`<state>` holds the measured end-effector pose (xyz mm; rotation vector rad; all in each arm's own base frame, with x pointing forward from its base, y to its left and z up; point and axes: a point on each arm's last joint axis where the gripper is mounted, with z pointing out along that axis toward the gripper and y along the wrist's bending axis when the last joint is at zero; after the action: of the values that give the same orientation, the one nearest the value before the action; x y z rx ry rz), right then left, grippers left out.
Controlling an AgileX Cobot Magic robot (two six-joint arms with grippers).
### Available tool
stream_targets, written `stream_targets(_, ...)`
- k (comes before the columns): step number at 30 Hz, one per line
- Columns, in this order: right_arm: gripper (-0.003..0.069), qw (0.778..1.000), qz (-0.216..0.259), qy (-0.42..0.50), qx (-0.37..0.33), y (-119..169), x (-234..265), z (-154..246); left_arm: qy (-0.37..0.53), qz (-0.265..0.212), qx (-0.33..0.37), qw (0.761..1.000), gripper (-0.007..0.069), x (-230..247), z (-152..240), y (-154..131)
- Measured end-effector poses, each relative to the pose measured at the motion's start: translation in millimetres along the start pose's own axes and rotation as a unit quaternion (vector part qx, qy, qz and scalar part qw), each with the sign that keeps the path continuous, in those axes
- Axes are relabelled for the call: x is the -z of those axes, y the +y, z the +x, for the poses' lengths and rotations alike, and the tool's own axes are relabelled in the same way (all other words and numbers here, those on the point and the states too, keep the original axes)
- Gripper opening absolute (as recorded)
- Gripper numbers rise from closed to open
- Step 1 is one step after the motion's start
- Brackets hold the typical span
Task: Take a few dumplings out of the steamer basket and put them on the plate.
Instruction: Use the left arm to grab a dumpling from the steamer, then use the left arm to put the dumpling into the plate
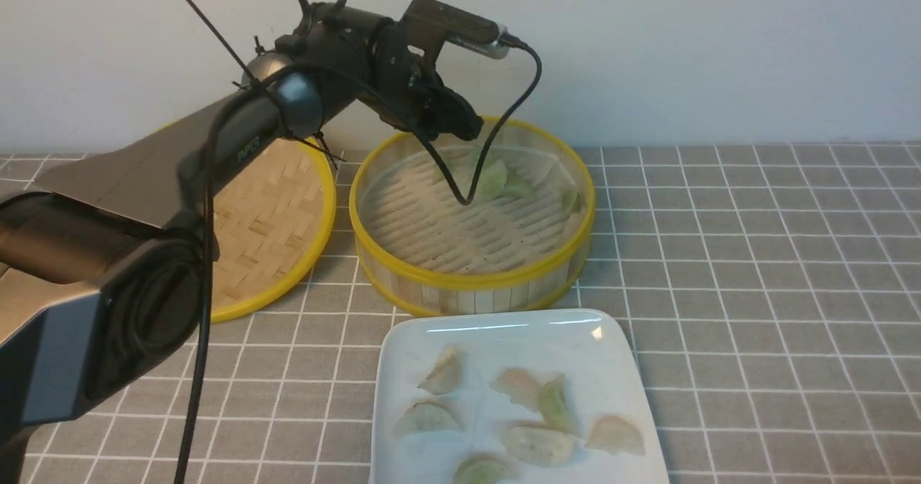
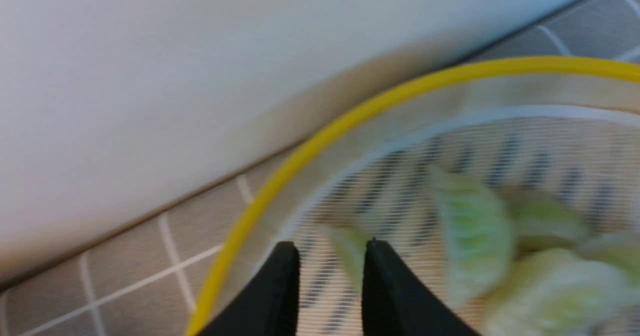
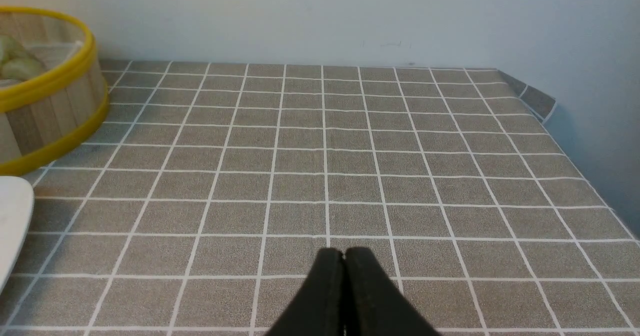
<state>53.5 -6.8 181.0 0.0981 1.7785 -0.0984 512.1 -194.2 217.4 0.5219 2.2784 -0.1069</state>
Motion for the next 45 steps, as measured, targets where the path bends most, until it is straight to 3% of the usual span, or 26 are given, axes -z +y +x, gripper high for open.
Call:
stream_targets(9,-0.0015,1.0,0.0,0.0,-0.005,0,0,0,0.04,0.009,-0.004,0.999,0.0337,-38,29,-4)
stream_targets(26,-0.0015,1.0,0.0,0.0,-0.007,0,0,0,0.014,-0.002,-0.028,1.0,0.0356,-58,38,-5)
stream_targets(29,-0.0015,1.0,0.0,0.0,-0.007,0,0,0,0.014,-0.002,-0.024,1.0,0.0318,-60,39,-5)
stream_targets(33,-0.0015,1.0,0.0,0.0,-0.007,0,0,0,0.018,0.002,-0.019,1.0,0.0116,-61,39,-7)
stream_targets(41,-0.0015,1.0,0.0,0.0,-0.007,0,0,0,0.059,-0.008,-0.033,0.998,0.0111,-48,34,-4)
stream_targets(45,-0.0015,1.0,0.0,0.0,-0.007,0,0,0,0.08,-0.011,-0.03,0.996,0.0111,-18,15,0)
